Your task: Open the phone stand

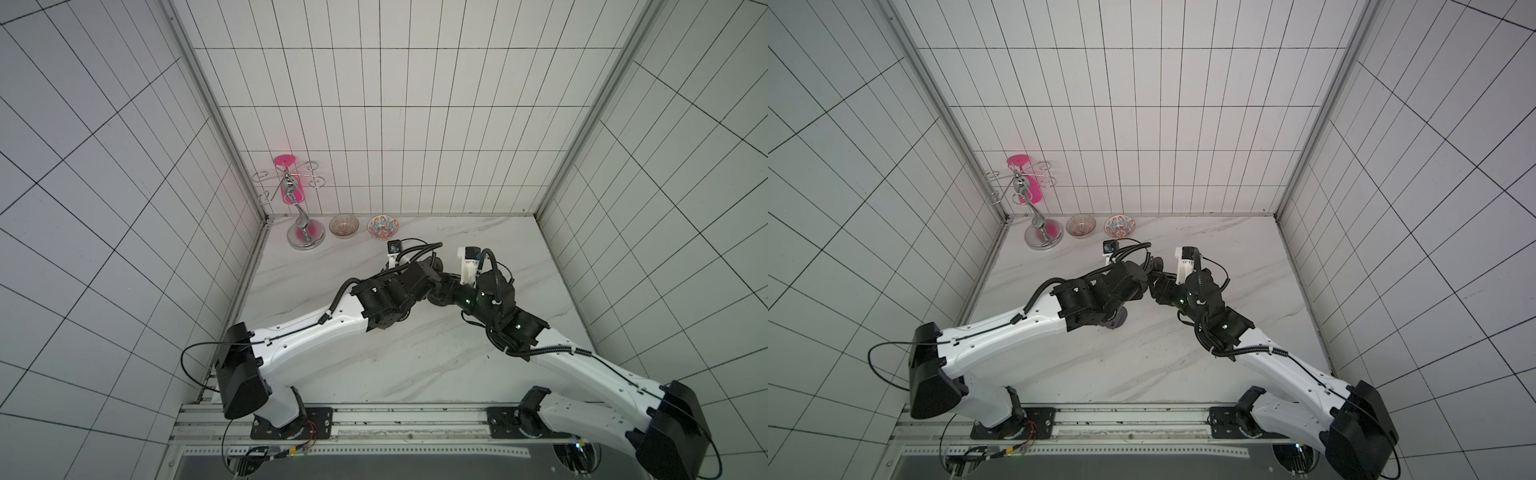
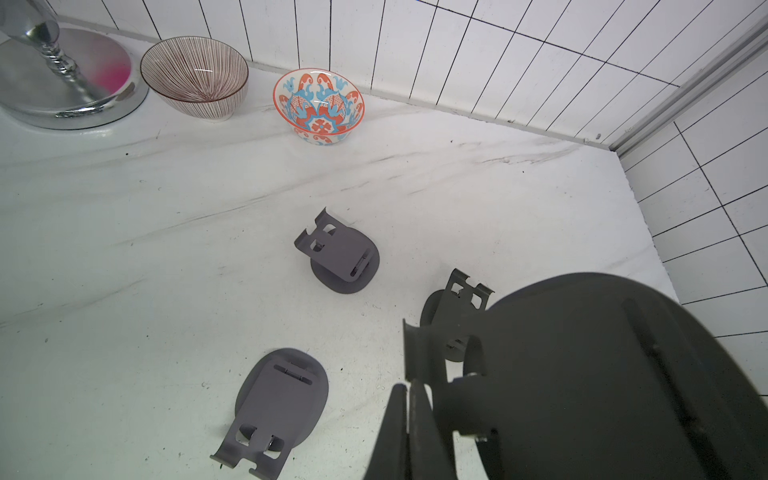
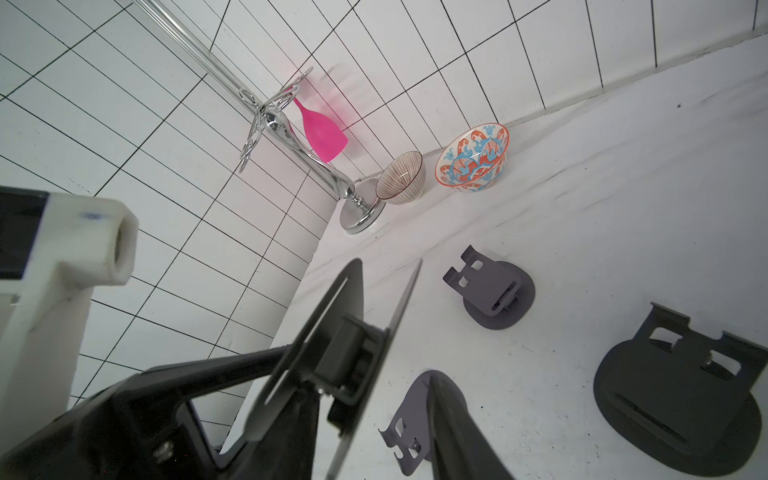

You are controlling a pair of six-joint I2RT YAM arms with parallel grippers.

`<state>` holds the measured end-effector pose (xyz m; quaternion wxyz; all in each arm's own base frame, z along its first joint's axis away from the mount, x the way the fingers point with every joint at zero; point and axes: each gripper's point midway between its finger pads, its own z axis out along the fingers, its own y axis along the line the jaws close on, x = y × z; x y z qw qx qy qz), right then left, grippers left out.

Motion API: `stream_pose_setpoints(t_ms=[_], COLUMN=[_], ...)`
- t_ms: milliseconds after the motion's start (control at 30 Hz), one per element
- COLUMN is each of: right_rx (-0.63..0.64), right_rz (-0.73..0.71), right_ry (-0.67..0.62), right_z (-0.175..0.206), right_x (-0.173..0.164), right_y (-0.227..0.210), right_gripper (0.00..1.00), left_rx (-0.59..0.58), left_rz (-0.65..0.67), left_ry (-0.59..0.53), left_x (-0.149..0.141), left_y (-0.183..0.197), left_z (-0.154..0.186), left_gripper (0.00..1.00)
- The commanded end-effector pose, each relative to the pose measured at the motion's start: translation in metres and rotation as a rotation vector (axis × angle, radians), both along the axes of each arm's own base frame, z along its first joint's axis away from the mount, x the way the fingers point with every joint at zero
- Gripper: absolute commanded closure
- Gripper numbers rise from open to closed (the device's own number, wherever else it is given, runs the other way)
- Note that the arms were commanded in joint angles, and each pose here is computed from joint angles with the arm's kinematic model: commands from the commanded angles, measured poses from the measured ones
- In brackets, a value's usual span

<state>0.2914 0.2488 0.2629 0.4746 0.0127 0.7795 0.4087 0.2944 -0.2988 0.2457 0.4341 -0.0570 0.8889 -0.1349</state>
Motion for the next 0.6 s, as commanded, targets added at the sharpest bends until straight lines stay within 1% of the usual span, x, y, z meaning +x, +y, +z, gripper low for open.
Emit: stream_pose_setpoints(t_ms=[0, 167, 333, 400, 567], right_rx=[0.029, 0.022, 0.013, 0.009, 0.001], right_rz=[-0.008, -0.015, -0.019, -0.019, -0.016], right_ry=[-0.044, -0.044, -0.038, -0.035, -0.041], right_z=[0.023, 0.022, 0.019, 0.017, 0.019], right_x=[0.003, 0.002, 0.004, 0.005, 0.008], right_y=[0.003, 0.0, 0.0, 0.001, 0.004], right_gripper=[0.58, 0.61, 0.71, 0.72, 0.83], left_rx=[-0.053, -0.055, -0.052, -0.049, -0.049], left_rz=[0.0, -0.004, -0.012, -0.021, -0.034], left_ry=[-0.037, -0.044, -0.06, -0.073, -0.093], left_x=[-0.002, -0.002, -0.004, -0.006, -0.011], left_y=[-0.002, -0.005, -0.008, -0.01, -0.012], left_z=[0.018, 0.021, 0.024, 0.026, 0.028], left_gripper=[1.0, 1.0, 1.0, 1.0, 1.0])
